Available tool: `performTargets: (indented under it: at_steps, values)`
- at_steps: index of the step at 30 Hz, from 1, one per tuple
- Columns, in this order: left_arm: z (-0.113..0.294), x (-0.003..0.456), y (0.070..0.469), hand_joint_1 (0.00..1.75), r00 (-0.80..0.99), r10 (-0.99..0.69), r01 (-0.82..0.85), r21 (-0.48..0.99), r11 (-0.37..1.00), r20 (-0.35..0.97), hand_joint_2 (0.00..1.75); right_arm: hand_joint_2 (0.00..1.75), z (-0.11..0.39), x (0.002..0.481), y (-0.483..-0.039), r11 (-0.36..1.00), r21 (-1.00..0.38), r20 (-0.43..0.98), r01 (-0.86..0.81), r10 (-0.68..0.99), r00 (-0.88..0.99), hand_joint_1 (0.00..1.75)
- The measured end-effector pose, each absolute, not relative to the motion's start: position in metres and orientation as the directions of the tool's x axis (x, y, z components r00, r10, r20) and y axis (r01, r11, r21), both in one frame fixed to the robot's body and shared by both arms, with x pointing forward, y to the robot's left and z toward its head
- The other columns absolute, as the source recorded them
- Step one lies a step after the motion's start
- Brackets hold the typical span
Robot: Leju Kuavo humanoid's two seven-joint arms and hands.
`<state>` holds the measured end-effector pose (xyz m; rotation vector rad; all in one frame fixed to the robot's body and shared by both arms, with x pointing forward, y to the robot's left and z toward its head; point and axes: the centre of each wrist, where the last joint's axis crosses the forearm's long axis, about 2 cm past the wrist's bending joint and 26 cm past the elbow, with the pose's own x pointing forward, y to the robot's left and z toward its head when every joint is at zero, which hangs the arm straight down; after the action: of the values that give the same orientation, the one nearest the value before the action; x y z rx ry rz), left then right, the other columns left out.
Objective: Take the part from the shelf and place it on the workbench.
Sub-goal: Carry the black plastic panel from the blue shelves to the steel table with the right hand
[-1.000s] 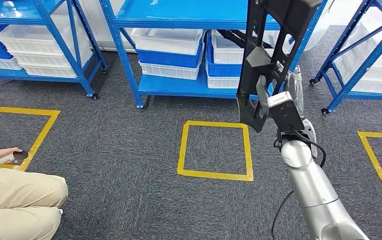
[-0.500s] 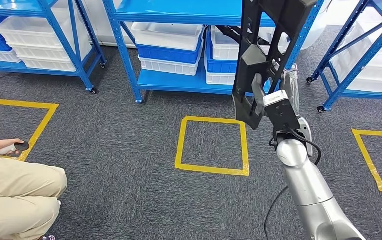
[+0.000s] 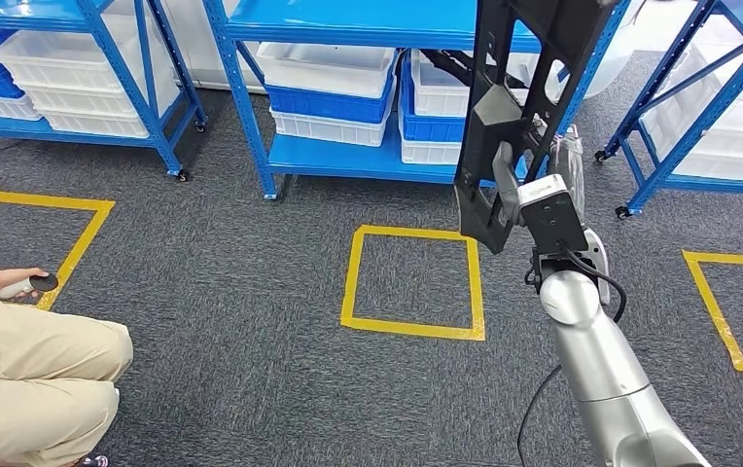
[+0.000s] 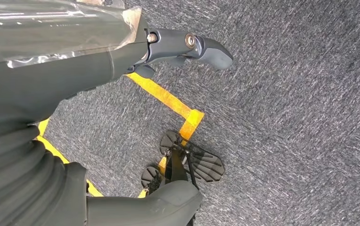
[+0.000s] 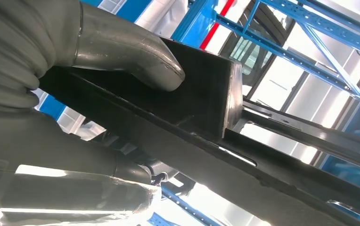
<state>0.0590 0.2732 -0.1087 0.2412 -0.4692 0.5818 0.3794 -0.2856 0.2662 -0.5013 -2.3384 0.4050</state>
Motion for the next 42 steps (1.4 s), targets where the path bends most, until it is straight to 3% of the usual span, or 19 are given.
performTargets:
  at_steps: [42]
  values:
    - [-0.108, 0.059, 0.268, 0.0, 0.736, 0.486, -0.586, 0.085, 0.805, 0.47, 1.75, 1.75, 0.248, 0.367, -0.293, 0.899, -0.4, 0.611, 0.177, 0.405, -0.68, 1.75]
